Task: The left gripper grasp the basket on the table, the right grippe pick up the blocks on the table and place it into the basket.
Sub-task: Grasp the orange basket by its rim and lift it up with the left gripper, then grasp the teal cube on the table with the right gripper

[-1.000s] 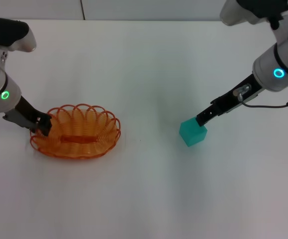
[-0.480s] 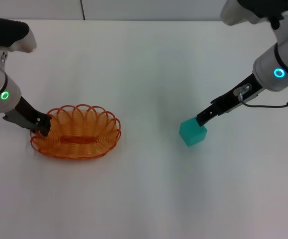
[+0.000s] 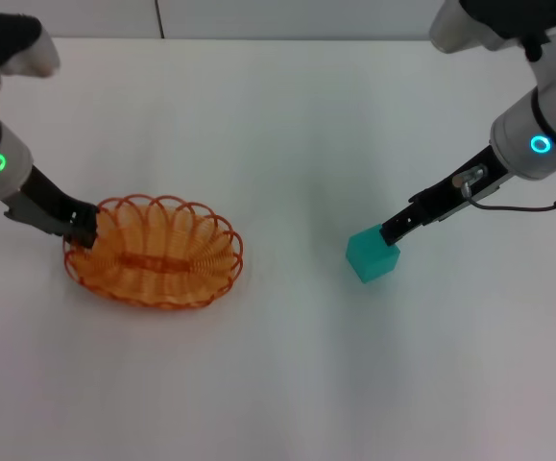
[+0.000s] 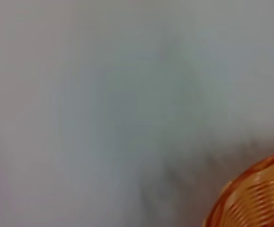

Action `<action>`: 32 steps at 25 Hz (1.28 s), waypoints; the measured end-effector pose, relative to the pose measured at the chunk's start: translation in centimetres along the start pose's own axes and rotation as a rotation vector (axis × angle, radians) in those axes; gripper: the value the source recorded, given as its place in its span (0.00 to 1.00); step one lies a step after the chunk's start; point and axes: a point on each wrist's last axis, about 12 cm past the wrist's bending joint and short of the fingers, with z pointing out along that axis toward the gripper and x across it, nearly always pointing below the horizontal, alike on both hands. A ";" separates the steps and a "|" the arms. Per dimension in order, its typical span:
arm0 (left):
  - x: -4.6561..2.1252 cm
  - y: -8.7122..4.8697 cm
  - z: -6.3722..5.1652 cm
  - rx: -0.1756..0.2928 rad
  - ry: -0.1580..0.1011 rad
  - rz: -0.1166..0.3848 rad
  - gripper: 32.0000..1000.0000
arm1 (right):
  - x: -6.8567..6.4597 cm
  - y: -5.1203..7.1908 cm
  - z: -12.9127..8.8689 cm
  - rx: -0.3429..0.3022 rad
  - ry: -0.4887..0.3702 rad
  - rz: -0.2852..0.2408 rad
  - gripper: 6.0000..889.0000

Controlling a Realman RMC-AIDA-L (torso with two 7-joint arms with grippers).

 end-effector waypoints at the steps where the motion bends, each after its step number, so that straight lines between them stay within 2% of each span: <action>1: -0.09 0.0 -0.4 0.005 -0.006 0.000 0.15 | 0.0 -0.1 0.1 0.000 0.000 0.002 0.88; 3: -0.33 0.0 -1.7 0.010 -0.018 0.010 0.13 | -0.1 -0.3 0.2 0.002 -0.002 0.007 0.88; 6: -0.47 -0.1 -2.7 0.014 -0.029 0.016 0.11 | 0.1 -0.5 0.4 -0.009 -0.004 0.021 0.88; 15: -0.77 -2.0 -6.6 0.115 -0.072 0.037 0.06 | -0.4 -0.7 1.0 -0.005 -0.019 0.009 0.87; 16: -0.77 -2.0 -6.6 0.115 -0.072 0.037 0.06 | -0.6 -0.6 1.0 -0.002 -0.021 0.004 0.87; 19: -0.83 -2.9 -7.7 0.156 -0.088 0.045 0.06 | -0.8 -0.7 1.5 0.001 -0.017 -0.007 0.87; 21: -0.86 -3.0 -7.8 0.160 -0.091 0.047 0.06 | -0.9 -0.7 1.9 0.000 -0.009 -0.011 0.87; 22: -0.94 -3.6 -8.3 0.168 -0.097 0.060 0.06 | -1.0 -0.7 2.1 -0.002 -0.005 -0.013 0.86; 28: -1.10 -5.5 -9.2 0.164 -0.100 0.114 0.06 | -1.5 -0.3 3.4 -0.010 0.008 -0.033 0.86; 32: -1.18 -5.9 -9.6 0.180 -0.105 0.121 0.06 | -1.6 -0.2 3.9 -0.007 0.014 -0.037 0.86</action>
